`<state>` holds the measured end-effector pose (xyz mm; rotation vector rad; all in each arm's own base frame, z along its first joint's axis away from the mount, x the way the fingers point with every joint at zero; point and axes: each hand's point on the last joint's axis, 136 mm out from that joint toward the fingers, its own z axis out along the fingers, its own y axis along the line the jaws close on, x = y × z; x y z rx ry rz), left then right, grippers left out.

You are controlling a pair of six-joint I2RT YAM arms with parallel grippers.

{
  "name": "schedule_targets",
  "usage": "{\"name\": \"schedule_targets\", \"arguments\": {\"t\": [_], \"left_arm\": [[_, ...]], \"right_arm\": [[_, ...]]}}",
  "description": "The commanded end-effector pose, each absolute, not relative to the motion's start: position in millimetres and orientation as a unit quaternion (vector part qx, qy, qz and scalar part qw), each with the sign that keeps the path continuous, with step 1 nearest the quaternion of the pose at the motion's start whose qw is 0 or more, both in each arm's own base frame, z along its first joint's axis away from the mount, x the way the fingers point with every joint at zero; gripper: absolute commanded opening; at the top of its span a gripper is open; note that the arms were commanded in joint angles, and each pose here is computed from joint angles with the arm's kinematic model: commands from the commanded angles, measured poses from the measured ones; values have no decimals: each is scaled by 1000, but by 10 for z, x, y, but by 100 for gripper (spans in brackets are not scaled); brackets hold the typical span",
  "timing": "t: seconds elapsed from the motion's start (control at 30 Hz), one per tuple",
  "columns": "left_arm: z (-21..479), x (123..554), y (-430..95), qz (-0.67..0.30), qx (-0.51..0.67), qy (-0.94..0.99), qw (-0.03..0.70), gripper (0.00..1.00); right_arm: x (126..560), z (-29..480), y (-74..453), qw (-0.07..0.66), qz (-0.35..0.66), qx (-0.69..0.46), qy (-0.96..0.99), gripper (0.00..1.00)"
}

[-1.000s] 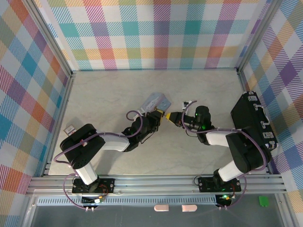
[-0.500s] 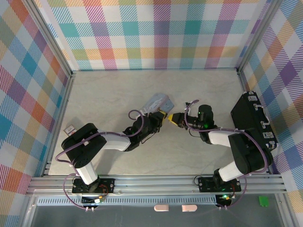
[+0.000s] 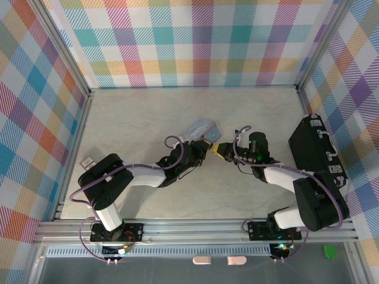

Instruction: Unlock a padlock with a key

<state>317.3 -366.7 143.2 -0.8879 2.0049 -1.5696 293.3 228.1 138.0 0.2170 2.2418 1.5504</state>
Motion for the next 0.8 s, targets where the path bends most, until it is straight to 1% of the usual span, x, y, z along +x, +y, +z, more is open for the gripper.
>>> {"name": "schedule_targets", "arguments": {"t": [0.0, 0.13, 0.4, 0.6, 0.67, 0.77], "left_arm": [[2093, 2300, -4354, -672, -155, 716, 111, 0], [2110, 2292, -4312, -664, -150, 723, 121, 0], [2055, 2269, -4434, -660, -141, 730, 108, 0], [1997, 2191, -4491, -652, -130, 740, 97, 0], [1954, 2165, -4455, -645, -130, 747, 97, 0], [1947, 2136, -4425, -640, -127, 751, 101, 0]], "right_arm": [[3045, 1126, 2108, 216, 516, 115, 821, 0], [3036, 1131, 2125, 213, 528, 116, 814, 0], [2908, 1425, 2360, 223, 547, 68, 804, 0], [2954, 1348, 2160, 241, 508, 81, 823, 0], [2995, 1306, 2061, 242, 505, 96, 823, 0], [3010, 1333, 2090, 237, 518, 87, 817, 0]]}}
